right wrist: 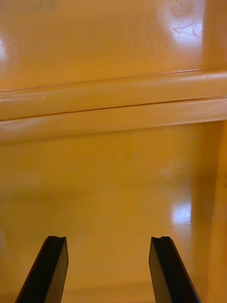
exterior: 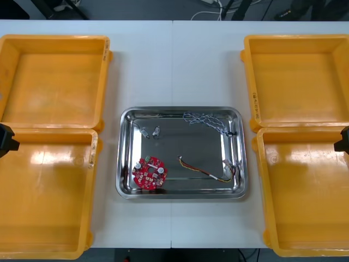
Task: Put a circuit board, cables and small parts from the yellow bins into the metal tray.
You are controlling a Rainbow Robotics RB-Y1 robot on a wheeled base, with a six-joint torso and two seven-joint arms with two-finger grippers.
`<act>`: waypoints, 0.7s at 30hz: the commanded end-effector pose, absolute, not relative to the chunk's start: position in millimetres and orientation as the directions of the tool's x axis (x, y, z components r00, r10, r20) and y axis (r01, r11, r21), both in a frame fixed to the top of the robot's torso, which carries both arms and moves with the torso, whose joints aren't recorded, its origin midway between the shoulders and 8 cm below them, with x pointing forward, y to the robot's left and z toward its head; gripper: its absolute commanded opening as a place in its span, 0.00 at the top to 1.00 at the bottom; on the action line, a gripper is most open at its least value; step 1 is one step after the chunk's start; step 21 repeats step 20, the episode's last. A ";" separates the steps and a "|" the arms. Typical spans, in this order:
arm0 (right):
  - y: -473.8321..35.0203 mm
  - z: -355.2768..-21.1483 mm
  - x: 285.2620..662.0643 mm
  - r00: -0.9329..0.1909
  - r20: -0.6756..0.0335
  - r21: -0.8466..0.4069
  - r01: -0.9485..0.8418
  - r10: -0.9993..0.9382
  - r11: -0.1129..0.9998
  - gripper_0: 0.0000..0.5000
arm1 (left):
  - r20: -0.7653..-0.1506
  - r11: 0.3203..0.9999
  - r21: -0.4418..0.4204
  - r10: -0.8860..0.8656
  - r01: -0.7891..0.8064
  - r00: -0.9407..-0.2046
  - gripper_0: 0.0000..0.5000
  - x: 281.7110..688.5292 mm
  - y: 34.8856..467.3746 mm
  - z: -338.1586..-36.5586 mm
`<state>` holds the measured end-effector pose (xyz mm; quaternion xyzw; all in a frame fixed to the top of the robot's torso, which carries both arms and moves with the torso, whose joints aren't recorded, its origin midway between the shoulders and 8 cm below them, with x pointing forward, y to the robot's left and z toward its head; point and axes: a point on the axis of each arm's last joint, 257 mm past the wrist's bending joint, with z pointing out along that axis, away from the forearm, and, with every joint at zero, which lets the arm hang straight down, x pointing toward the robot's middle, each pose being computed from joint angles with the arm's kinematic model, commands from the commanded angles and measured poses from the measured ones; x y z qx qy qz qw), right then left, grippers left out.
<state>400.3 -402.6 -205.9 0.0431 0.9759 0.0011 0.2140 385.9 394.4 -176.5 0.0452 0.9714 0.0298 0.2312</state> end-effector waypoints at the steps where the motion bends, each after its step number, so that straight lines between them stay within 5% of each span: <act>1: -419.7 -184.9 401.1 -0.892 -0.448 -0.031 0.085 0.062 0.996 0.00 | -0.457 0.983 0.149 0.165 0.108 -0.874 0.00 376.0 411.1 -161.8; 21: -419.7 -184.9 401.1 -0.892 -0.448 -0.031 0.085 0.062 0.996 0.00 | -0.478 0.985 0.130 0.160 0.111 -0.864 0.00 373.5 404.7 -158.4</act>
